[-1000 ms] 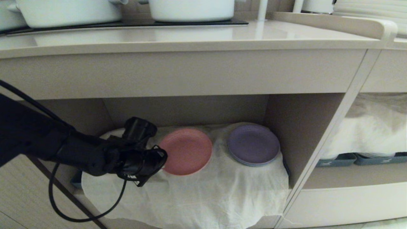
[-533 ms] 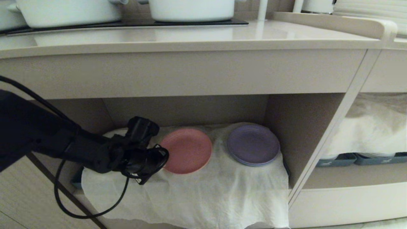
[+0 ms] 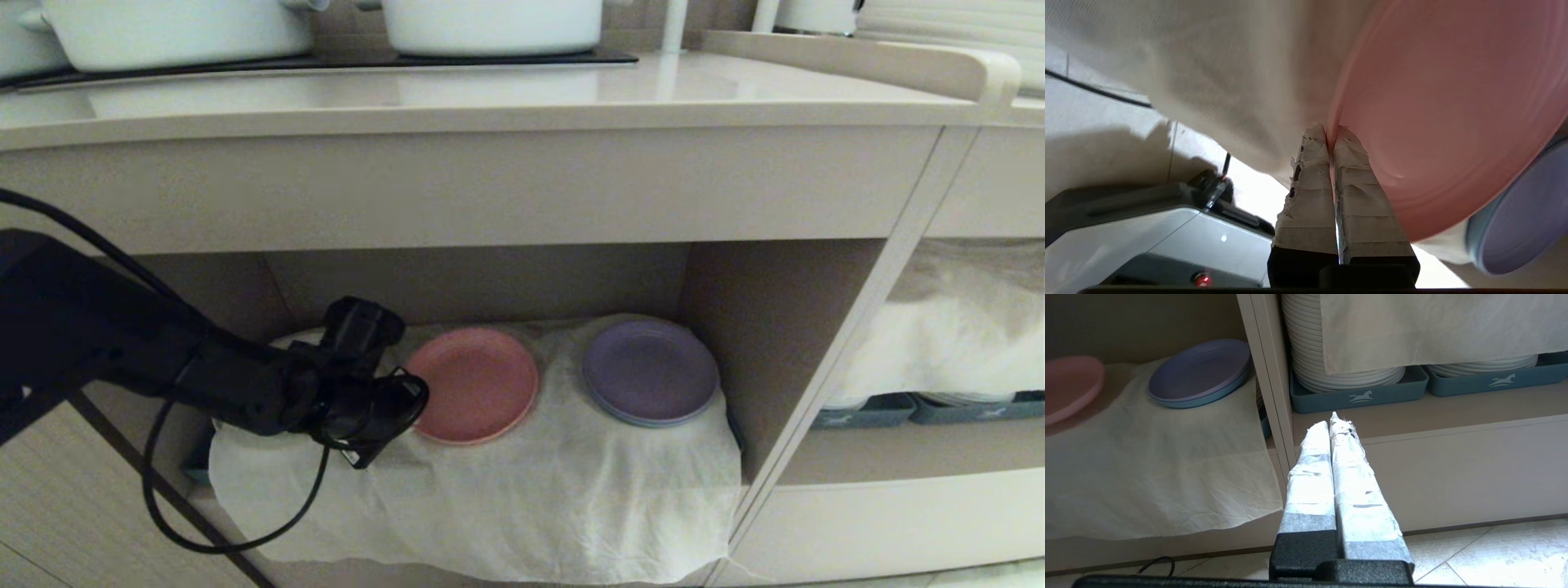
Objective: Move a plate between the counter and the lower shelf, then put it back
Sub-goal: Put the plate in the cupboard
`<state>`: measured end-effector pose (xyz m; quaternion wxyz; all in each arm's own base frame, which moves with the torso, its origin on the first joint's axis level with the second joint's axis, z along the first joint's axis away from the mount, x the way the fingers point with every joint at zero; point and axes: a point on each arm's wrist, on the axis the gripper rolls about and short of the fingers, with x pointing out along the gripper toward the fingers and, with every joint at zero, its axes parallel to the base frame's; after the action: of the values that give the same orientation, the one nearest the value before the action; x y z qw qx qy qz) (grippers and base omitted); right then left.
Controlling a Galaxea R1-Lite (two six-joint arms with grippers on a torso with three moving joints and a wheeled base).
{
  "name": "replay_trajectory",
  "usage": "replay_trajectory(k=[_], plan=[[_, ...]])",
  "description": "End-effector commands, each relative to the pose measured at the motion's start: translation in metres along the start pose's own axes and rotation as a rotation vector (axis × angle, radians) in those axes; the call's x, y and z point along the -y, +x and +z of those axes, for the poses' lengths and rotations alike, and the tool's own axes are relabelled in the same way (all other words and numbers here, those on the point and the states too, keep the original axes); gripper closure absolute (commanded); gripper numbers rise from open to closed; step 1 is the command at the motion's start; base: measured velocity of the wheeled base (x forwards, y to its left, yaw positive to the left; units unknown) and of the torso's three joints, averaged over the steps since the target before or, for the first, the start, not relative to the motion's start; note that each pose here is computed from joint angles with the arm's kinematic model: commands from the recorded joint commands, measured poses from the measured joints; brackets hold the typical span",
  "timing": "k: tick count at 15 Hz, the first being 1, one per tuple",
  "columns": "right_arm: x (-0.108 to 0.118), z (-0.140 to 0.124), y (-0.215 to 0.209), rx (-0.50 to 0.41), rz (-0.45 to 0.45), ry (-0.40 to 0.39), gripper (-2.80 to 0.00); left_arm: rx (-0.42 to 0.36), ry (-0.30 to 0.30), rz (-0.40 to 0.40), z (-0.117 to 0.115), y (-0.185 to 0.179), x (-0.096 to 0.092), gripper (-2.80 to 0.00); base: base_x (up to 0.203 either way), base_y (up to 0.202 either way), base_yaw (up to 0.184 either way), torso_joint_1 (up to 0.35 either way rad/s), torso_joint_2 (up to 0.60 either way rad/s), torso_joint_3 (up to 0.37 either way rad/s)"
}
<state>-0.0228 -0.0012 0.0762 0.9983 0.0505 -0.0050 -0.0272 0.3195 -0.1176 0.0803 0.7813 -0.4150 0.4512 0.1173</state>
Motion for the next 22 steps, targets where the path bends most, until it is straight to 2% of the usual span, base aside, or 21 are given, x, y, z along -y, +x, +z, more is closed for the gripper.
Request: replay_trajectory(k=[1, 4, 9, 22], plan=[[0.0, 0.0, 0.0, 0.0, 0.0, 0.0, 0.0, 0.007, -0.008, -0.012, 0.0026, 0.0005, 0.0039, 0.0, 0.0, 0.0, 0.0, 0.0, 0.0, 0.0], [0.0, 0.0, 0.0, 0.0, 0.0, 0.0, 0.0, 0.01, -0.007, -0.018, 0.0037, 0.0017, 0.0065, 0.0, 0.0, 0.0, 0.0, 0.0, 0.0, 0.0], [0.0, 0.0, 0.0, 0.0, 0.0, 0.0, 0.0, -0.002, -0.006, 0.022, 0.0054, 0.0066, 0.0025, 0.0, 0.0, 0.0, 0.0, 0.0, 0.0, 0.0], [0.0, 0.0, 0.0, 0.0, 0.0, 0.0, 0.0, 0.002, 0.001, 0.027, 0.0087, 0.0099, 0.0019, 0.0, 0.0, 0.0, 0.0, 0.0, 0.0, 0.0]])
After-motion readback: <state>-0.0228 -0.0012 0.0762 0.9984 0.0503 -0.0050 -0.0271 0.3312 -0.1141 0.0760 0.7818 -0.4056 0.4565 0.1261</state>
